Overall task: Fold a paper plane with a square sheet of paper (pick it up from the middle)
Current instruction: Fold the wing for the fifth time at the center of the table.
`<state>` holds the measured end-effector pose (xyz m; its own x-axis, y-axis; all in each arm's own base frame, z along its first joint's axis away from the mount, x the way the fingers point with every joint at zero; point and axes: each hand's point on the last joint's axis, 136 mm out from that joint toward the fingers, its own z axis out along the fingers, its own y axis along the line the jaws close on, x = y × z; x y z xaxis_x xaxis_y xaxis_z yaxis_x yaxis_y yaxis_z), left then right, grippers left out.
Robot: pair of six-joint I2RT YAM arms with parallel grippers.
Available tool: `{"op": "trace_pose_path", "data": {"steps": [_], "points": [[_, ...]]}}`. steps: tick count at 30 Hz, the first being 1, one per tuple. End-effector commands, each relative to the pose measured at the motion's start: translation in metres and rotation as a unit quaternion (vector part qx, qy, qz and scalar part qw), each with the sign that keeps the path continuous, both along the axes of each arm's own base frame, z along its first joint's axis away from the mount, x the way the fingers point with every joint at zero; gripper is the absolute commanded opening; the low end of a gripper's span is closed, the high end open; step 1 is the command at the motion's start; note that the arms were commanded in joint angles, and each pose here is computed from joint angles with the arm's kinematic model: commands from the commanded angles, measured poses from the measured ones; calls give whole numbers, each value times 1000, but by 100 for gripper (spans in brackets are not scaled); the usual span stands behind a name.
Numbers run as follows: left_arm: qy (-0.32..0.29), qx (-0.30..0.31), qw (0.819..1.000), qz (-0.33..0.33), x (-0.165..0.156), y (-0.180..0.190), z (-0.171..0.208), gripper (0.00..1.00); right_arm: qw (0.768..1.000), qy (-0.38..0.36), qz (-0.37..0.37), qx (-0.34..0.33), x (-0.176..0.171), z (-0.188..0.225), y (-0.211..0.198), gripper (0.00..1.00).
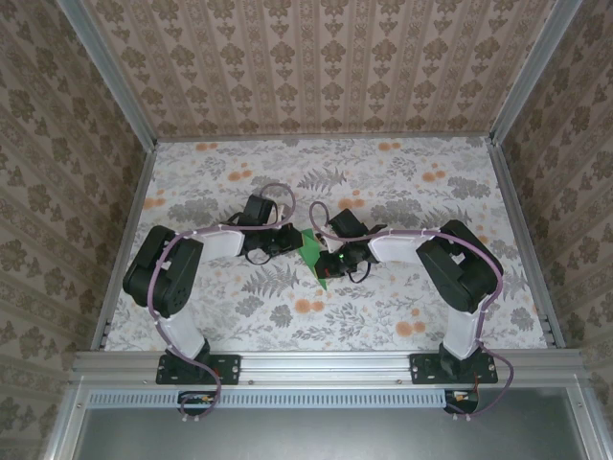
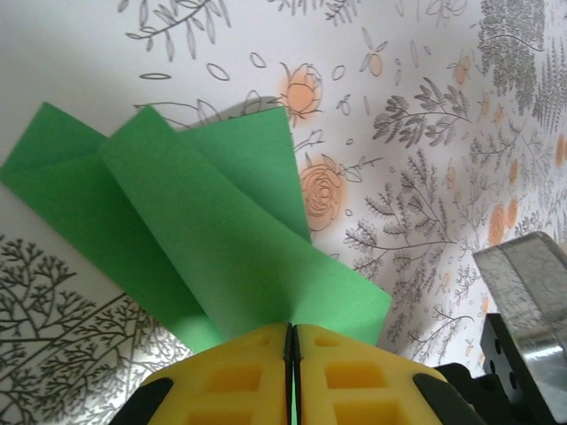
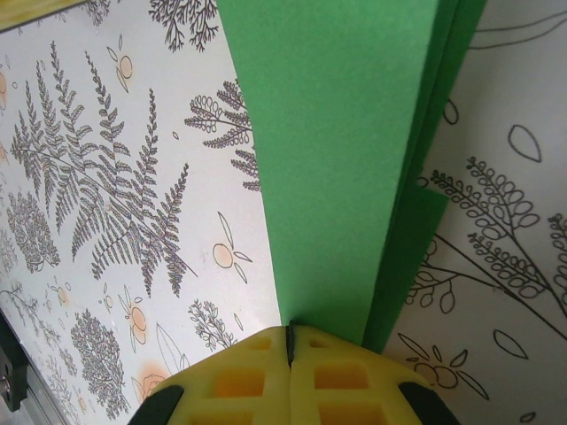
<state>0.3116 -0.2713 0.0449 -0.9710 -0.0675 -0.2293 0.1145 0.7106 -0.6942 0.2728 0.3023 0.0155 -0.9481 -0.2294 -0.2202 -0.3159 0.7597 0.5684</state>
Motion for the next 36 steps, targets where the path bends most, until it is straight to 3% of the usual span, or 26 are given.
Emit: {"op": "trace_pose_path", "data": {"steps": [1,17,22,27,32,36], "points": [[-7,-1,1000,-5,9,-1,-3,11,999,31,-8,-44,-13,-22,-19,0],[26,34,999,2,5,16,-43,9,998,42,-7,-50,-22,-29,-24,0],[29,56,998,23,18,39,-49,8,997,52,-7,-62,-29,-35,-31,0],[0,50,998,28,29,48,-27,11,996,56,-9,-68,-33,-38,-35,0],[-61,-1,997,-53,2,-3,13,21,996,58,-8,-66,-32,-37,-33,0],[-89,1,996,-31,-8,-5,23,24,996,61,-8,-63,-33,-37,-32,0]]}}
